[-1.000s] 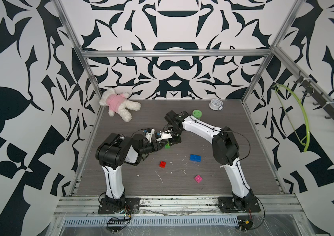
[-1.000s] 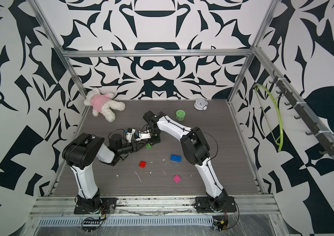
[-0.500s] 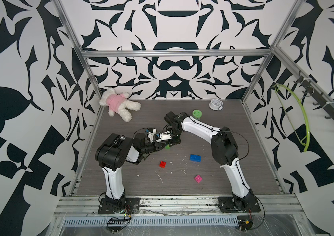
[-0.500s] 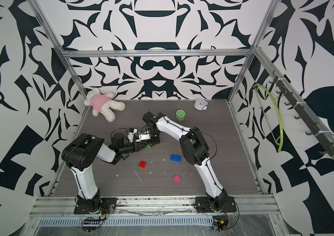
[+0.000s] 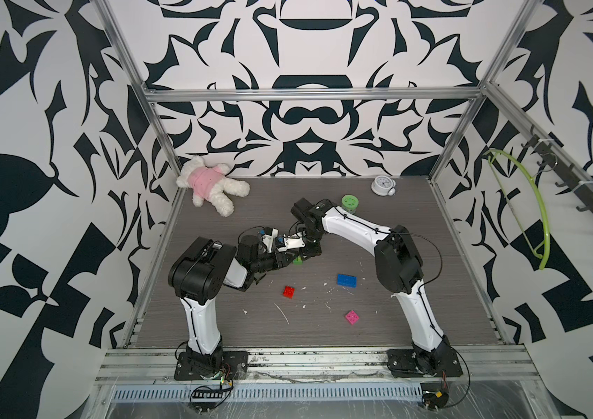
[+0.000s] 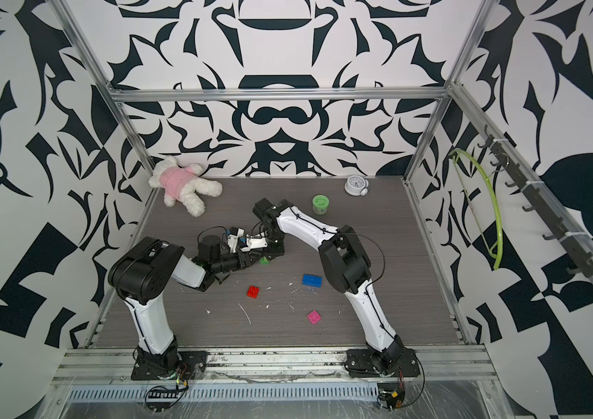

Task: Assemble the letter y with lego
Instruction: Assemble the lego brick with the lego brick.

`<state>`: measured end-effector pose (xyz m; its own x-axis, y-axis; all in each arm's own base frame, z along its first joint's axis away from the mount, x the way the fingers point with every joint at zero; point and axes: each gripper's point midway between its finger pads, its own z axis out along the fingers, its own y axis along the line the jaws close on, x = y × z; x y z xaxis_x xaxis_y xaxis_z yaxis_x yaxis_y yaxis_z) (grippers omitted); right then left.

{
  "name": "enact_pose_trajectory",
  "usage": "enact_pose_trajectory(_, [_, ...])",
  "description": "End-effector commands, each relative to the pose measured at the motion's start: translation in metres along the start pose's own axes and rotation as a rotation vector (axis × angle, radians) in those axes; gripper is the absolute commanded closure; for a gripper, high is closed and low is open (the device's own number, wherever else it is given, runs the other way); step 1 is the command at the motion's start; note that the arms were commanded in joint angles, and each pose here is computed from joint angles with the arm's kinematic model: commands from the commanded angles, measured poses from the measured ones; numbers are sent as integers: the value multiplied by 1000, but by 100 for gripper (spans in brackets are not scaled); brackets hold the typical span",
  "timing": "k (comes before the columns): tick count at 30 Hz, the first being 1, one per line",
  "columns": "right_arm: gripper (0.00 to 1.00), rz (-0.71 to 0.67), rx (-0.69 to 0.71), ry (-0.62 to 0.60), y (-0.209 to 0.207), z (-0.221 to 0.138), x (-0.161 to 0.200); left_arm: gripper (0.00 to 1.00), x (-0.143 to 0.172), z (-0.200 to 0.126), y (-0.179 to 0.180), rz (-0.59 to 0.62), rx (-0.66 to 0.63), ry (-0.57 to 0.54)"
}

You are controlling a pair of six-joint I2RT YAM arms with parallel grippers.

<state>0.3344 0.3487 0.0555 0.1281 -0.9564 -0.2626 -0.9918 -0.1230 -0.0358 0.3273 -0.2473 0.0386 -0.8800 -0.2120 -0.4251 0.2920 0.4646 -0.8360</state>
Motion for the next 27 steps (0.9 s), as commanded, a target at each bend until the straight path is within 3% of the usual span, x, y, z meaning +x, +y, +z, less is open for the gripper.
enact_pose_trajectory(1, [67,7,-11,21,6,2,-5,45,59,-6,56,-168,-204,147])
enact_pose_trajectory(27, [69,47,-27,75,11,15,-1,44,67,-2,53,-158,-185,172])
